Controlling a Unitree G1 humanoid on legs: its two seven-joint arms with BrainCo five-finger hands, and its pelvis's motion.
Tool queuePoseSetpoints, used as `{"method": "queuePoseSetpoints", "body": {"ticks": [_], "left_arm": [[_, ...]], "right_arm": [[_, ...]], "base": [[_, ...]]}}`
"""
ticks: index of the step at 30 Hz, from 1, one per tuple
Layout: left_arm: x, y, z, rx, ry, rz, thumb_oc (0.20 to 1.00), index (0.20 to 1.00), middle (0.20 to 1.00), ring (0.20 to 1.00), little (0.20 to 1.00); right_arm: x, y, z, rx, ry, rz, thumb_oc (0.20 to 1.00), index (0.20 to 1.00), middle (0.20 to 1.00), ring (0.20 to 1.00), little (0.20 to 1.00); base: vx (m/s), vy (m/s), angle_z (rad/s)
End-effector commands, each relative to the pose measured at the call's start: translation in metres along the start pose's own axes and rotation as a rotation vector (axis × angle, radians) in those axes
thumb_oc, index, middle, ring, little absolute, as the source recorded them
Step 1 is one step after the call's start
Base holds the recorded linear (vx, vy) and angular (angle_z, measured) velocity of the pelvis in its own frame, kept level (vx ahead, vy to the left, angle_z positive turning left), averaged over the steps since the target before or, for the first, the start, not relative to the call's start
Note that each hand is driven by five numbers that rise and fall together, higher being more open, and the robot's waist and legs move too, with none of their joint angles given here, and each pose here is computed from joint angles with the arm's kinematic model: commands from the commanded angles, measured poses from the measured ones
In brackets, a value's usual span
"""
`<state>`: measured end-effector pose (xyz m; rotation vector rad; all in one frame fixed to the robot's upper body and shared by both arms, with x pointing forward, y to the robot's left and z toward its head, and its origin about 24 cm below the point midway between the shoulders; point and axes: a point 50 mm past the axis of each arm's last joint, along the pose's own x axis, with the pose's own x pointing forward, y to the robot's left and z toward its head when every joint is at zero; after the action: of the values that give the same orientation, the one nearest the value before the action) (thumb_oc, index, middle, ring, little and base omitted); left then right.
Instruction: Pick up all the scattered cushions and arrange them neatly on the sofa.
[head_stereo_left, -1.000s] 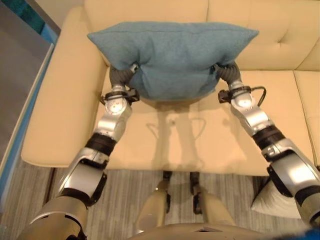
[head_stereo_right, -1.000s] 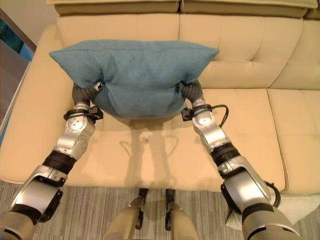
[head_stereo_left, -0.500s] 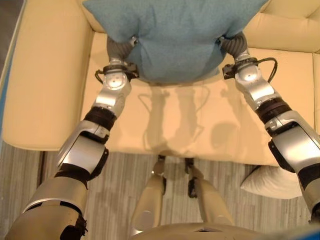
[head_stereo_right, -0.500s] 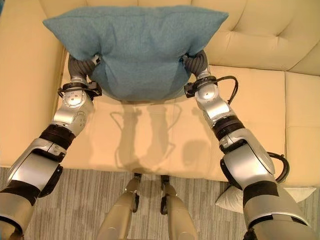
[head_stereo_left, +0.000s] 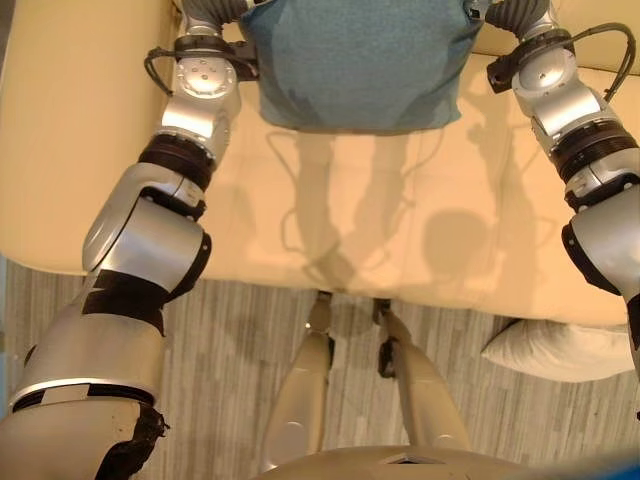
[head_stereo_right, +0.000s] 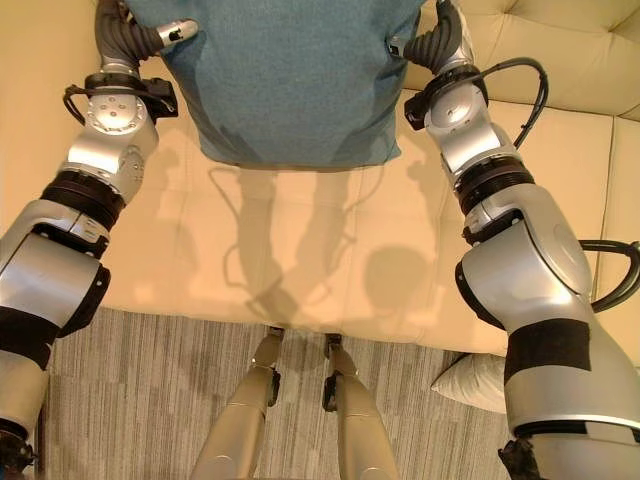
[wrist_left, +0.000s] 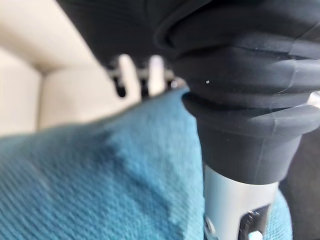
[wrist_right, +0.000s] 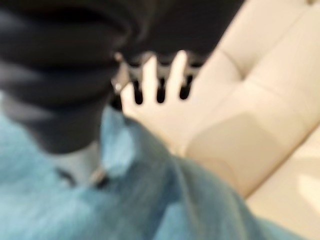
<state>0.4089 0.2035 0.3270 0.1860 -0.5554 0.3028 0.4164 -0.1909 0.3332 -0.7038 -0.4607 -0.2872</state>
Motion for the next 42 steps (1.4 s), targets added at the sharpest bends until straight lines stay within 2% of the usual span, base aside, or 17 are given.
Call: {"method": "queuePoseSetpoints", "body": {"ticks": [1, 8, 13, 16, 18, 19, 21, 24, 25, 26, 28, 29, 31, 32, 33, 36, 42], "left_arm": [[0.017, 0.030, 0.040, 0.033, -0.123, 0.083, 1.000, 1.000, 1.000, 1.000, 1.000], [0.012, 0.078, 0.016, 0.054, -0.045, 0.193, 1.000, 1.000, 1.000, 1.000, 1.000], [-0.010, 0.087, -0.005, 0.000, -0.089, 0.159, 1.000, 1.000, 1.000, 1.000, 1.000], [-0.057, 0.082, -0.044, -0.089, -0.081, 0.097, 1.000, 1.000, 1.000, 1.000, 1.000], [-0.103, 0.091, -0.085, -0.122, 0.020, 0.093, 1.000, 1.000, 1.000, 1.000, 1.000], [-0.105, 0.092, -0.086, -0.120, 0.025, 0.091, 1.000, 1.000, 1.000, 1.000, 1.000], [-0.140, 0.099, -0.116, -0.111, 0.141, 0.089, 1.000, 1.000, 1.000, 1.000, 1.000], [-0.207, 0.104, -0.173, -0.121, 0.423, 0.085, 1.000, 1.000, 1.000, 1.000, 1.000], [-0.248, 0.111, -0.199, -0.059, 0.586, 0.064, 1.000, 1.000, 1.000, 1.000, 1.000], [-0.248, 0.111, -0.199, -0.059, 0.586, 0.064, 1.000, 1.000, 1.000, 1.000, 1.000], [-0.296, 0.118, -0.222, -0.019, 0.773, 0.064, 1.000, 1.000, 1.000, 1.000, 1.000], [-0.343, 0.122, -0.240, 0.023, 0.955, 0.040, 1.000, 1.000, 1.000, 1.000, 1.000], [-0.361, 0.123, -0.245, 0.058, 1.020, 0.025, 1.000, 1.000, 1.000, 1.000, 1.000], [-0.405, 0.122, -0.255, 0.090, 1.199, 0.004, 1.000, 1.000, 1.000, 1.000, 1.000], [-0.405, 0.122, -0.255, 0.090, 1.198, 0.004, 1.000, 1.000, 1.000, 1.000, 1.000], [-0.456, 0.118, -0.261, 0.164, 1.405, -0.068, 1.000, 1.000, 1.000, 1.000, 1.000], [-0.492, 0.111, -0.261, 0.258, 1.567, -0.185, 1.000, 1.000, 1.000, 1.000, 1.000]], "right_arm": [[0.009, -0.027, 0.020, -0.066, -0.064, -0.069, 1.000, 1.000, 1.000, 1.000, 1.000], [0.004, -0.055, -0.009, -0.060, 0.010, -0.148, 1.000, 1.000, 1.000, 1.000, 1.000], [-0.012, -0.046, -0.032, -0.024, -0.011, -0.104, 1.000, 1.000, 1.000, 1.000, 1.000], [-0.044, -0.018, -0.067, 0.018, -0.004, -0.019, 1.000, 1.000, 1.000, 1.000, 1.000], [-0.079, -0.008, -0.107, 0.017, 0.068, 0.053, 1.000, 1.000, 1.000, 1.000, 1.000], [-0.081, -0.007, -0.108, 0.016, 0.072, 0.057, 1.000, 1.000, 1.000, 1.000, 1.000], [-0.115, 0.002, -0.146, -0.007, 0.178, 0.132, 1.000, 1.000, 1.000, 1.000, 1.000], [-0.177, 0.022, -0.194, 0.006, 0.360, 0.237, 1.000, 1.000, 1.000, 1.000, 1.000], [-0.217, 0.034, -0.219, 0.019, 0.485, 0.308, 1.000, 1.000, 1.000, 1.000, 1.000], [-0.217, 0.034, -0.219, 0.019, 0.485, 0.308, 1.000, 1.000, 1.000, 1.000, 1.000], [-0.252, 0.043, -0.236, -0.009, 0.586, 0.393, 1.000, 1.000, 1.000, 1.000, 1.000], [-0.286, 0.048, -0.253, -0.068, 0.682, 0.479, 1.000, 1.000, 1.000, 1.000, 1.000], [-0.301, 0.050, -0.259, -0.076, 0.729, 0.507, 1.000, 1.000, 1.000, 1.000, 1.000], [-0.332, 0.060, -0.267, -0.076, 0.816, 0.573, 1.000, 1.000, 1.000, 1.000, 1.000], [-0.332, 0.060, -0.267, -0.076, 0.816, 0.573, 1.000, 1.000, 1.000, 1.000, 1.000], [-0.377, 0.072, -0.276, -0.096, 0.949, 0.673, 1.000, 1.000, 1.000, 1.000, 1.000], [-0.425, 0.079, -0.285, -0.134, 1.137, 0.760, 1.000, 1.000, 1.000, 1.000, 1.000]], "base": [[0.00, 0.000, 0.00], [0.00, 0.005, 0.01], [0.01, -0.003, 0.00], [0.03, -0.011, 0.03], [0.06, -0.032, 0.05], [0.04, -0.026, 0.05], [0.05, -0.032, 0.06], [0.05, -0.066, 0.05], [0.04, -0.055, 0.03], [0.04, -0.035, 0.02], [0.01, -0.023, 0.01], [0.02, -0.031, 0.03], [0.00, 0.000, 0.00], [0.00, 0.000, 0.00], [0.00, 0.000, 0.00], [0.00, -0.013, -0.03], [-0.02, 0.009, -0.19]]}}
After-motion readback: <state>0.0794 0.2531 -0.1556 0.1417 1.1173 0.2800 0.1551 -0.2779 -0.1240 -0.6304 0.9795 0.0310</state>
